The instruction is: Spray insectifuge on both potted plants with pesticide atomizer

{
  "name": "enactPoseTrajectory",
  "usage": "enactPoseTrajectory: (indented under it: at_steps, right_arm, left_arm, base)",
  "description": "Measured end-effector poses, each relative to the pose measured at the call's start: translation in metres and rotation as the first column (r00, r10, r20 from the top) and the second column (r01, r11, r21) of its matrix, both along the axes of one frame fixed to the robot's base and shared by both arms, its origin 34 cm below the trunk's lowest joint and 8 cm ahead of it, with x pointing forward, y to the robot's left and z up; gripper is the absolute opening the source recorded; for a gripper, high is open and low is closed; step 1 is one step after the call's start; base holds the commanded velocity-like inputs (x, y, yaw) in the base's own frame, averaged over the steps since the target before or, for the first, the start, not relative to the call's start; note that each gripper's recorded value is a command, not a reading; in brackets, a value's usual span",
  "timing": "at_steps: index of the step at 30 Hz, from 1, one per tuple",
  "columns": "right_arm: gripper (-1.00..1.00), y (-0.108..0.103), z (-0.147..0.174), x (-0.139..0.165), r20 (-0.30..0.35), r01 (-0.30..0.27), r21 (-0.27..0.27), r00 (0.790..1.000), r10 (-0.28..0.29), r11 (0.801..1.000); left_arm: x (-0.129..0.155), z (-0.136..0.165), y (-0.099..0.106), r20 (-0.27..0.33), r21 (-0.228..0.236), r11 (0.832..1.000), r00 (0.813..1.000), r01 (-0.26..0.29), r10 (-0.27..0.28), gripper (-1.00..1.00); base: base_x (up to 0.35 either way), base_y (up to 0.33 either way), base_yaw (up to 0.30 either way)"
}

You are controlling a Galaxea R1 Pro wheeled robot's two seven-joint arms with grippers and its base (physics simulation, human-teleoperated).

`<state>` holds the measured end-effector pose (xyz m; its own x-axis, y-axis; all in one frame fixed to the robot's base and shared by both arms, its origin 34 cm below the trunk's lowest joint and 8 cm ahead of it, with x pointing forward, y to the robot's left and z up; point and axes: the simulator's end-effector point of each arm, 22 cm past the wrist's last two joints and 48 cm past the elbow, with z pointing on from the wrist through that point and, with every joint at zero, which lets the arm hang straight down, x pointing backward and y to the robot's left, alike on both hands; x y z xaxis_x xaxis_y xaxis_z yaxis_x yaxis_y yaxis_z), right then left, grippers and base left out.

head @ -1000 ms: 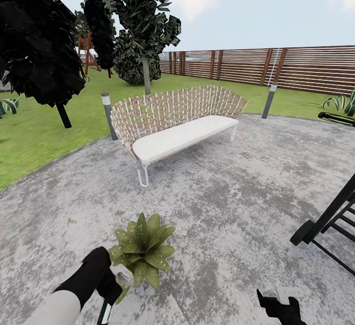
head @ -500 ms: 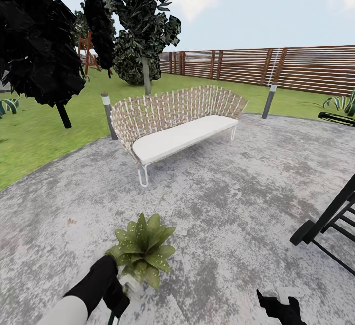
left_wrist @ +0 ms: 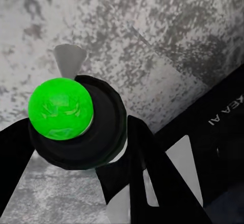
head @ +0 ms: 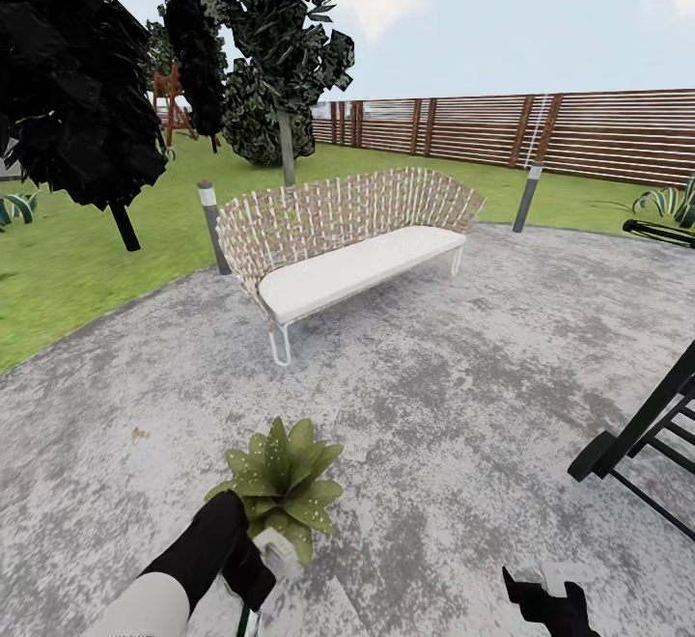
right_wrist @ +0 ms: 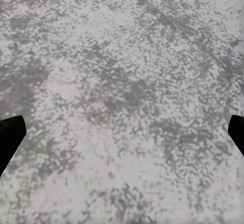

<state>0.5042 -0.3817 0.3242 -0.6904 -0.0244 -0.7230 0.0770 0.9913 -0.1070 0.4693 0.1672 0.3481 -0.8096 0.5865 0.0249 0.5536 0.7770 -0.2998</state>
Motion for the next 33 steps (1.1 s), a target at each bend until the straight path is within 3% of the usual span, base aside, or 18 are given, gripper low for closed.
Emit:
enactPoseTrajectory:
  at_steps: [2,4,6,9,10,13,17,21,24,28,29,31,32,33]
  right_arm:
    - [1.0,0.0,0.0,0.0,0.0,0.0,0.0,1.0,0.0,1.0]
    - [1.0,0.0,0.0,0.0,0.0,0.0,-0.001,1.0,0.0,1.0]
    - [1.0,0.0,0.0,0.0,0.0,0.001,-0.001,1.0,-0.001,1.0]
    - [1.0,0.0,0.0,0.0,0.0,-0.001,-0.001,1.0,0.001,1.0]
    - [1.0,0.0,0.0,0.0,0.0,-0.001,0.0,1.0,0.001,1.0]
    - [1.0,0.0,0.0,0.0,0.0,-0.001,0.0,1.0,0.001,1.0]
    - [1.0,0.001,0.0,0.0,0.0,-0.002,0.0,1.0,0.002,1.0]
    - [1.0,0.001,0.0,0.0,0.0,-0.003,0.0,1.0,0.003,1.0]
    - [1.0,0.001,0.0,0.0,-0.002,-0.003,0.001,1.0,0.003,1.0]
    - [1.0,0.004,-0.003,-0.002,-0.007,-0.004,0.008,1.0,0.004,1.0]
    - [1.0,0.005,-0.004,-0.003,-0.009,-0.004,0.011,1.0,0.004,1.0]
    - [1.0,0.006,-0.004,-0.003,-0.01,-0.004,0.013,1.0,0.004,1.0]
    - [1.0,0.006,-0.004,-0.003,-0.01,-0.004,0.013,1.0,0.004,1.0]
    - [1.0,0.006,-0.004,-0.003,-0.01,-0.004,0.013,1.0,0.004,1.0]
  left_arm:
    - [0.015,0.018,-0.013,0.017,-0.064,0.998,1.0,0.004,-0.003,-1.0]
    - [0.034,0.052,-0.034,0.033,-0.159,0.986,0.998,0.055,-0.05,-1.0]
    - [0.048,0.079,-0.051,0.041,-0.215,0.97,0.993,0.115,-0.108,-1.0]
    - [0.069,0.132,-0.078,0.033,-0.31,0.931,0.981,0.191,-0.19,-1.0]
    - [0.078,0.144,-0.08,0.042,-0.312,0.926,0.977,0.211,-0.208,-1.0]
    - [0.122,0.171,-0.068,0.122,-0.193,0.939,0.956,0.285,-0.265,-1.0]
    - [0.157,0.201,-0.065,0.186,-0.132,0.941,0.94,0.311,-0.284,-1.0]
    - [0.182,0.234,-0.081,0.238,-0.119,0.932,0.921,0.343,-0.308,-1.0]
    - [0.195,0.249,-0.081,0.264,-0.068,0.921,0.897,0.384,-0.355,-1.0]
    - [0.195,0.251,-0.085,0.261,0.011,0.892,0.86,0.452,-0.439,-1.0]
    - [0.195,0.251,-0.086,0.263,0.027,0.878,0.845,0.477,-0.467,-1.0]
    - [0.191,0.245,-0.084,0.254,0.081,0.814,0.778,0.575,-0.575,-1.0]
    - [0.188,0.24,-0.081,0.236,0.122,0.761,0.727,0.637,-0.645,-1.0]
    - [0.185,0.236,-0.079,0.218,0.15,0.722,0.69,0.675,-0.69,-1.0]
  base:
    - [0.0,0.0,0.0]
    - [0.0,0.0,0.0]
    - [0.0,0.0,0.0]
    - [0.0,0.0,0.0]
    - [0.0,0.0,0.0]
    - [0.0,0.0,0.0]
    - [0.0,0.0,0.0]
    - [0.0,0.0,0.0]
    - [0.0,0.0,0.0]
    - [0.0,0.0,0.0]
    - [0.0,0.0,0.0]
    - [0.0,0.0,0.0]
    - [0.0,0.0,0.0]
    - [0.0,0.0,0.0]
